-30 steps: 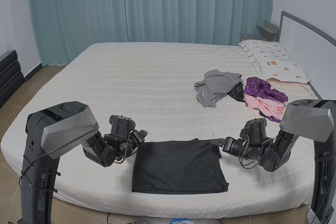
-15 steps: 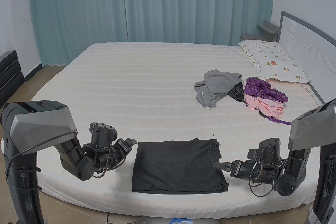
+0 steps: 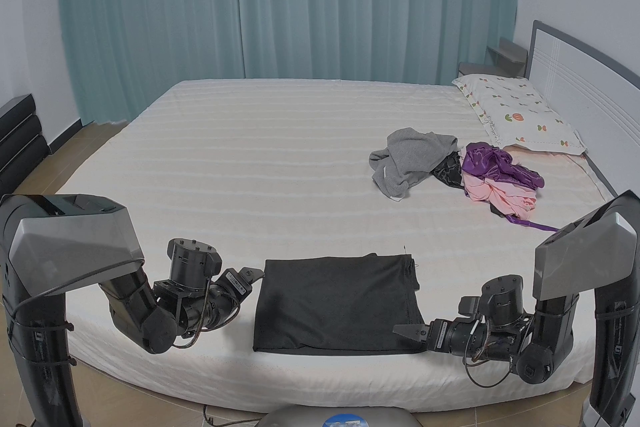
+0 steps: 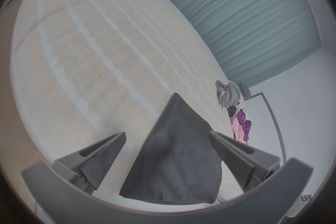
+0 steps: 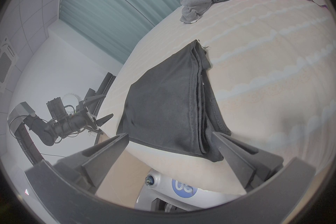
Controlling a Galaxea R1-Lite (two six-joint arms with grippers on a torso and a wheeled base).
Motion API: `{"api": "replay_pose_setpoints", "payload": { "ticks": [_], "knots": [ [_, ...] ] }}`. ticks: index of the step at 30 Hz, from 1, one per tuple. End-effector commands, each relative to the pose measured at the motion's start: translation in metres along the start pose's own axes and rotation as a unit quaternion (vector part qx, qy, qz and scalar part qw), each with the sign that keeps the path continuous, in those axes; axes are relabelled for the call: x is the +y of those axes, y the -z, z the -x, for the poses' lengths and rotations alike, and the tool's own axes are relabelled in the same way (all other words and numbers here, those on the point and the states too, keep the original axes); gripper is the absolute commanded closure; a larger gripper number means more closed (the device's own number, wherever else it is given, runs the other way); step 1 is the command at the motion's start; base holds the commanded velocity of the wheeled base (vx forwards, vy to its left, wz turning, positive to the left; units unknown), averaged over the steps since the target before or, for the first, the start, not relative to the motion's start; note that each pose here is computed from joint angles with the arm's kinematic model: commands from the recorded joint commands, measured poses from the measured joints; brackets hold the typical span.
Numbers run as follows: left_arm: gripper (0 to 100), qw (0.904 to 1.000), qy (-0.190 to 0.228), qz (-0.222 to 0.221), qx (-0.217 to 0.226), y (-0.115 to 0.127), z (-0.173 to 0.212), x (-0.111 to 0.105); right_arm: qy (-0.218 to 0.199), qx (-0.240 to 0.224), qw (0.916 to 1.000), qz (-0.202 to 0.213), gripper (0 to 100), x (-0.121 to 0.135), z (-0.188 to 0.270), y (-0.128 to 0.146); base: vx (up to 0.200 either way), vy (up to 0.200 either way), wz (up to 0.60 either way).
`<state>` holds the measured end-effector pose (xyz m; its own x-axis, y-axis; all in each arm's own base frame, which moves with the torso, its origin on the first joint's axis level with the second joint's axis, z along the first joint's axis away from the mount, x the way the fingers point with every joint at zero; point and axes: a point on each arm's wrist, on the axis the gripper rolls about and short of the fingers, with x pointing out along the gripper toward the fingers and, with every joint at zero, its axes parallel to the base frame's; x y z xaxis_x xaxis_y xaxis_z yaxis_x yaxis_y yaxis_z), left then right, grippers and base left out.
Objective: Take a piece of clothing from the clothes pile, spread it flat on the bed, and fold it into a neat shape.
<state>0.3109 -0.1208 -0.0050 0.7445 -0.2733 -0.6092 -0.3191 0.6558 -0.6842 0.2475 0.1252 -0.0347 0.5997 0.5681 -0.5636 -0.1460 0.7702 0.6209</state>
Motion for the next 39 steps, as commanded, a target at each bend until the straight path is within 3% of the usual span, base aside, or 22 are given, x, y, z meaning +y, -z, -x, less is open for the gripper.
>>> {"api": "replay_pose_setpoints", "payload": {
  "ticks": [1,19,20,39],
  "knots": [
    [0,1.0,-0.002,-0.001,0.002,0.002,-0.002,0.001,-0.001,0.0,1.0,0.0,0,-0.002,-0.006,-0.001,0.0,0.0,0.0],
    [0,1.0,-0.002,-0.002,0.001,0.002,-0.004,0.001,0.002,-0.001,1.0,0.001,0,-0.01,-0.03,-0.003,0.0,0.0,0.0],
    [0,1.0,-0.002,-0.002,0.001,0.002,-0.004,0.001,0.003,0.0,1.0,0.002,100,-0.011,-0.03,-0.003,0.0,0.0,0.0],
    [0,1.0,-0.001,-0.002,0.001,0.002,-0.004,0.0,0.026,-0.007,0.9996,-0.004,100,-0.013,-0.01,-0.003,0.0,0.0,0.0]
  ]
}}
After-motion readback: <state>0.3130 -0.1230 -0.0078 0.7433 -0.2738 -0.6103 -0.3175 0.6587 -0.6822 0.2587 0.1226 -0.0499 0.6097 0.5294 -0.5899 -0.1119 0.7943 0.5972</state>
